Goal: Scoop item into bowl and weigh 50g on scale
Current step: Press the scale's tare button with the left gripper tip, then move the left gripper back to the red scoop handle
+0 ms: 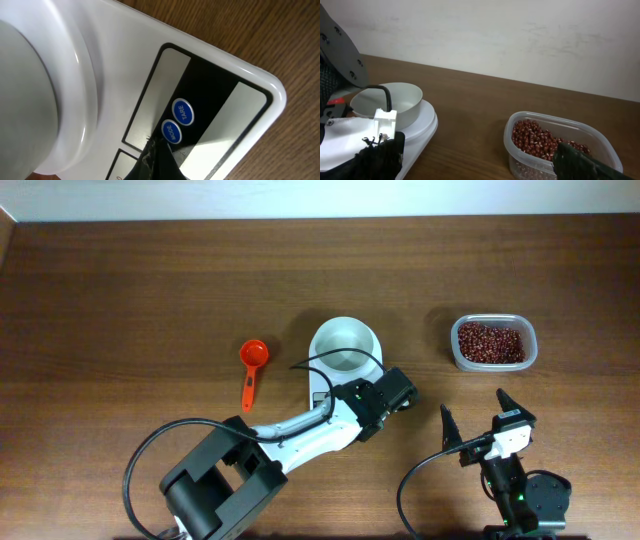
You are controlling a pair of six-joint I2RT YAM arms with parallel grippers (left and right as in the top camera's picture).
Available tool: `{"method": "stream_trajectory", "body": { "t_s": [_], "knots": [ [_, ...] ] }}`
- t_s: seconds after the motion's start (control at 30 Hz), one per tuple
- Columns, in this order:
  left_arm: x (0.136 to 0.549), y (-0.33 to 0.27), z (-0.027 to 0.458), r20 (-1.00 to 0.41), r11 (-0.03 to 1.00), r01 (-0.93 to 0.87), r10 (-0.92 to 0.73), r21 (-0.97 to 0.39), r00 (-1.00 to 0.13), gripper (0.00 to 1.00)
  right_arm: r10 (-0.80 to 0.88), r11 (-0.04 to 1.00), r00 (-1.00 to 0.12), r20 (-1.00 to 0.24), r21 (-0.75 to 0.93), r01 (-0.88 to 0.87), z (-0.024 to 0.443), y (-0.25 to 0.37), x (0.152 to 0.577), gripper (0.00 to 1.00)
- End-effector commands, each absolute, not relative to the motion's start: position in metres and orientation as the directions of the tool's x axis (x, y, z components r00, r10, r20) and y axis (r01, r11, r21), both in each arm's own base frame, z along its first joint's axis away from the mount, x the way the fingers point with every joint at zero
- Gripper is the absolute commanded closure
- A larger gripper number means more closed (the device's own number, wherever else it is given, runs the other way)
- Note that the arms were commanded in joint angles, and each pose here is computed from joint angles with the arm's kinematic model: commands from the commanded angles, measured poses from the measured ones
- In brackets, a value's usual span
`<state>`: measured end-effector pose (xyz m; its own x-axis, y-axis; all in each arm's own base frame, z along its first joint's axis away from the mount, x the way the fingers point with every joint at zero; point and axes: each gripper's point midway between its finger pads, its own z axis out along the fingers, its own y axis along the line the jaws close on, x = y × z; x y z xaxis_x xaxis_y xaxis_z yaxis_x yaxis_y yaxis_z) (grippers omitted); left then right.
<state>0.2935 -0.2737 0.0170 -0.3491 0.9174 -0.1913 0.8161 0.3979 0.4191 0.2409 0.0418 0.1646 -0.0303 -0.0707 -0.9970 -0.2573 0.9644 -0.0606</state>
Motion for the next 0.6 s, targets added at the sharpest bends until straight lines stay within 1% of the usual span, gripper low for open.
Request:
{"method": "stream_trajectory", "body": {
  "t_s": [0.0,0.07,0.13,0.27,0.4,0.47,0.5,0.53,0.57],
  "knots": [
    [0.296,-0.268,-0.001,-0.169,0.401,0.828,0.916,0.391,-0.364,1.0,-0.06,0.965,-0.037,-0.998,-0.048,-0.257,0.162,0.042,0.241,0.01],
    [0.3,-0.277,0.018,-0.237,0.424,0.823,0.904,0.378,-0.356,1.0,-0.06,0.965,-0.037,-0.998,-0.048,-0.257,0.162,0.042,0.241,0.01],
    [0.291,-0.291,0.047,-0.33,0.437,0.844,0.883,0.313,-0.334,1.0,-0.06,0.965,-0.037,-0.998,-0.048,-0.257,0.162,0.042,0.241,0.01],
    [0.275,-0.297,0.097,-0.462,0.529,0.825,0.794,0.201,-0.396,1.0,-0.06,0.965,-0.037,-0.998,-0.048,-0.257,0.162,0.042,0.241,0.01],
    [0.275,-0.281,0.144,-0.562,0.664,0.736,0.663,0.134,-0.495,1.0,-0.06,0.965,-0.037,-0.998,-0.048,-0.257,0.162,0.042,0.241,0.01],
    [0.286,-0.263,0.158,-0.596,0.757,0.649,0.558,0.081,-0.578,1.0,-0.06,0.965,-0.037,-0.998,-0.048,-0.257,0.162,0.042,0.241,0.01],
    [0.293,-0.252,0.16,-0.599,0.805,0.591,0.498,0.05,-0.627,1.0,-0.06,0.965,-0.037,-0.998,-0.048,-0.257,0.162,0.042,0.241,0.01],
    [0.305,-0.232,0.158,-0.588,0.871,0.492,0.402,0.008,-0.702,1.0,-0.06,0.965,-0.037,-0.998,-0.048,-0.257,0.162,0.042,0.241,0.01],
    [0.314,-0.212,0.155,-0.57,0.913,0.408,0.327,-0.016,-0.754,1.0,-0.06,0.965,-0.037,-0.998,-0.048,-0.257,0.162,0.042,0.241,0.01]
  ]
}}
